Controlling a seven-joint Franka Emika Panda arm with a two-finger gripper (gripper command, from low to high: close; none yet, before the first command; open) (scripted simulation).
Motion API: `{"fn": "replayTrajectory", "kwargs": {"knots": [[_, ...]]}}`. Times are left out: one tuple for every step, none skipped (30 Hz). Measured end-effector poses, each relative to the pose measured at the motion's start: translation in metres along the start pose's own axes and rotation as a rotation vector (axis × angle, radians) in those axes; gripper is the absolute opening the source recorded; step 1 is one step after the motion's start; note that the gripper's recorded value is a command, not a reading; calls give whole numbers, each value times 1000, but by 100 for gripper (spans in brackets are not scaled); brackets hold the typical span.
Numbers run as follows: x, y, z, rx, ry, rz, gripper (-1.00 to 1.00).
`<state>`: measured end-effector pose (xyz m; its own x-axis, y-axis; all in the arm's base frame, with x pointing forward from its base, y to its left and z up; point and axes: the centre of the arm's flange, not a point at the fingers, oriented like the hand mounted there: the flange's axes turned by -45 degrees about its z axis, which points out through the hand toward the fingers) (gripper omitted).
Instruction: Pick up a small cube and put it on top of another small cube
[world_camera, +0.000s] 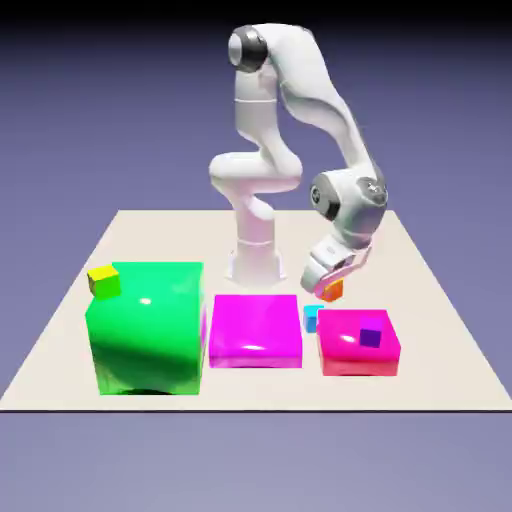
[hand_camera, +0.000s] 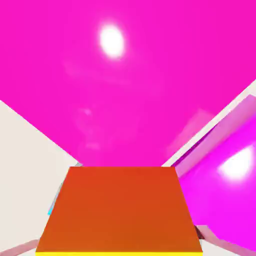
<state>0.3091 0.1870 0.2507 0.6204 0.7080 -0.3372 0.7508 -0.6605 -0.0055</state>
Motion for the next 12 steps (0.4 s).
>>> {"fn": "replayTrajectory", "kwargs": {"knots": [[-3,-19,12,-14,-26,-32,-100],[-3,-26,17,-19,-37,-42,-100],[-3,-26,17,-19,-37,-42,-100],[-1,-24,29,-22,-38,-40,-100],[0,-23,41,-25,-39,-39,-100],[1,-21,54,-23,-39,-33,-100],[2,-24,66,-26,-39,-42,-100],[2,-25,78,-24,-38,-45,-100],[1,-23,85,-19,-37,-38,100],[2,-25,85,-23,-37,-44,100],[2,-24,85,-22,-38,-42,100],[2,-23,73,-25,-39,-39,100]]}}
